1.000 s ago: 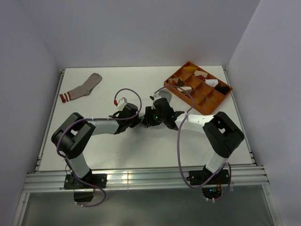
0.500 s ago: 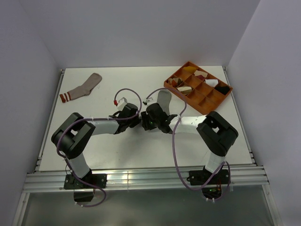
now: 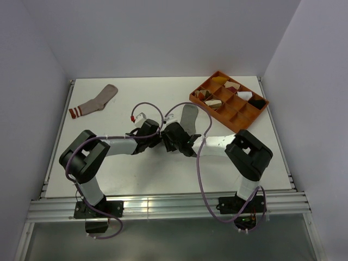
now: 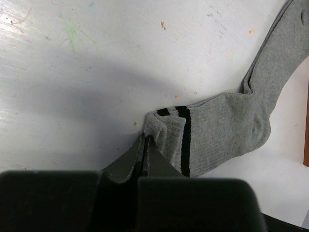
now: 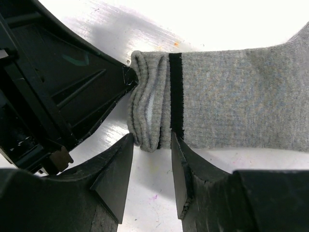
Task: Roll the socks
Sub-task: Roll the sock at the center of the board.
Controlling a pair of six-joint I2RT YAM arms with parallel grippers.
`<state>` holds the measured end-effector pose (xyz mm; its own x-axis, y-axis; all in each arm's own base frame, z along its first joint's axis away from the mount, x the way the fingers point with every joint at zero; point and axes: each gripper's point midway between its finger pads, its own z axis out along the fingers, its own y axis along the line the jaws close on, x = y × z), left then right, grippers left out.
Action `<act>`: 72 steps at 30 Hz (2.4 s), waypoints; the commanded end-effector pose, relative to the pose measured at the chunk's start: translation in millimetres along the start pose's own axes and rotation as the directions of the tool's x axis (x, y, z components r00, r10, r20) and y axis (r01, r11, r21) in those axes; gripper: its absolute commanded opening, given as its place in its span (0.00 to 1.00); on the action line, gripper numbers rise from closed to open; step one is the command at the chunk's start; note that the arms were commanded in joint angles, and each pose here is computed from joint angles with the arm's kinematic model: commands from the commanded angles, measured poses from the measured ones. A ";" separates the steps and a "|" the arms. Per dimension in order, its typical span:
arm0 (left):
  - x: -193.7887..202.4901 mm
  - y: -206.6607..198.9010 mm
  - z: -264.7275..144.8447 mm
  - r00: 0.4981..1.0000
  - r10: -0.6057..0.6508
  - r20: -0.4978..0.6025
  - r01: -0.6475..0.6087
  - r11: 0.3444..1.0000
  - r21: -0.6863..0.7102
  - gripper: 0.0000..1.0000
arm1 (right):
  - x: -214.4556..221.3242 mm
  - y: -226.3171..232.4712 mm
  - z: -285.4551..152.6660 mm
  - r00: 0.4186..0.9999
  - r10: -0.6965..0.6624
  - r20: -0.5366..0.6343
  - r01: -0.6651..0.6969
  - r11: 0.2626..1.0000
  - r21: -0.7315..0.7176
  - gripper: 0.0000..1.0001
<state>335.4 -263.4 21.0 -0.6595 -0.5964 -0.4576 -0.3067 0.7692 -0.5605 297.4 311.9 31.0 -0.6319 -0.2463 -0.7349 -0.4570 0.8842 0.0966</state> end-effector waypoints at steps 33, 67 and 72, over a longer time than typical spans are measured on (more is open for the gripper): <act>-9.4 0.4 -28.9 0.998 -0.005 0.062 -0.002 0.994 0.109 0.40 | 14.7 -27.8 23.4 0.711 0.607 -0.355 -0.702 0.636 -0.320 0.00; -30.6 -24.1 13.1 0.997 -0.042 0.062 0.031 0.984 0.176 0.44 | 4.2 -23.2 29.0 0.723 0.541 -0.430 -0.681 0.662 -0.313 0.00; -29.3 -21.9 14.5 0.998 -0.033 0.058 0.024 0.990 0.140 0.44 | 2.0 -24.9 29.3 0.730 0.538 -0.422 -0.673 0.673 -0.307 0.00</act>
<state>368.1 -261.6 33.2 -0.6001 -0.6534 -0.4614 -0.2353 0.6955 -0.6789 325.9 306.1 20.1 -0.9674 0.1399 -0.2111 -0.0875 0.5975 0.7971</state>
